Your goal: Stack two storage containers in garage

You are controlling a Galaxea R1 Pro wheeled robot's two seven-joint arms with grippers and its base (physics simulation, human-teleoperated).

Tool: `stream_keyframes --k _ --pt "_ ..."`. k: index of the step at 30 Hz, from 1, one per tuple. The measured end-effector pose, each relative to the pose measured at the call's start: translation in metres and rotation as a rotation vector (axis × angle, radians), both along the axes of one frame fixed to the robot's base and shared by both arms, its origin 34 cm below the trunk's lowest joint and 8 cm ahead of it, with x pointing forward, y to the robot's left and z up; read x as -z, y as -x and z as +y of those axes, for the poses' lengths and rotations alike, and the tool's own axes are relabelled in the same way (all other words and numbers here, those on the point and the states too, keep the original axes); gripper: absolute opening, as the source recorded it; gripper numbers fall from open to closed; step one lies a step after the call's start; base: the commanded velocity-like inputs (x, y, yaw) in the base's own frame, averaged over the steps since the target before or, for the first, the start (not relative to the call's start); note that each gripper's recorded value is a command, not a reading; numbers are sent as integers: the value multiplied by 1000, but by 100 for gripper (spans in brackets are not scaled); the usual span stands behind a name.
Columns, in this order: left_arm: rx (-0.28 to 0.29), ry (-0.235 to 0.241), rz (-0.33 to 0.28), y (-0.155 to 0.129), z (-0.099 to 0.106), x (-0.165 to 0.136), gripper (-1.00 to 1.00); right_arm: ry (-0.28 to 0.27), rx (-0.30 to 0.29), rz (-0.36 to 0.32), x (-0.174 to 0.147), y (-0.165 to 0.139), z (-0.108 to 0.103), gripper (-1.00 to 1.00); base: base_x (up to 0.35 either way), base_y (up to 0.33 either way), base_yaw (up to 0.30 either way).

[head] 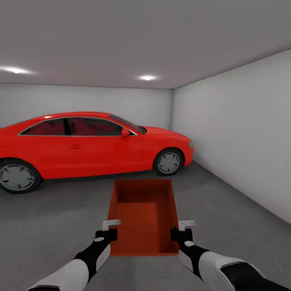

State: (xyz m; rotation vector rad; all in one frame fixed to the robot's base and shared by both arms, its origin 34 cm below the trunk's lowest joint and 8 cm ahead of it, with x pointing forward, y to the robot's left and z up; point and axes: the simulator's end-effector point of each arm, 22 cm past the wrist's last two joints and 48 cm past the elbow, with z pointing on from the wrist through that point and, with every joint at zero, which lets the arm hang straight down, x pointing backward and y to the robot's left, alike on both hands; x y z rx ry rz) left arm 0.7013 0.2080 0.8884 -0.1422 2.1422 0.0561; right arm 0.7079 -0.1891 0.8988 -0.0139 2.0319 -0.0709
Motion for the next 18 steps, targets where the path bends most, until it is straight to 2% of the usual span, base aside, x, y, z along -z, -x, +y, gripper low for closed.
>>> stream_keyframes --k 18 --pt "0 0 0 0 0 0 -100 0 0 0 0 0 0 -100 321 0 -276"
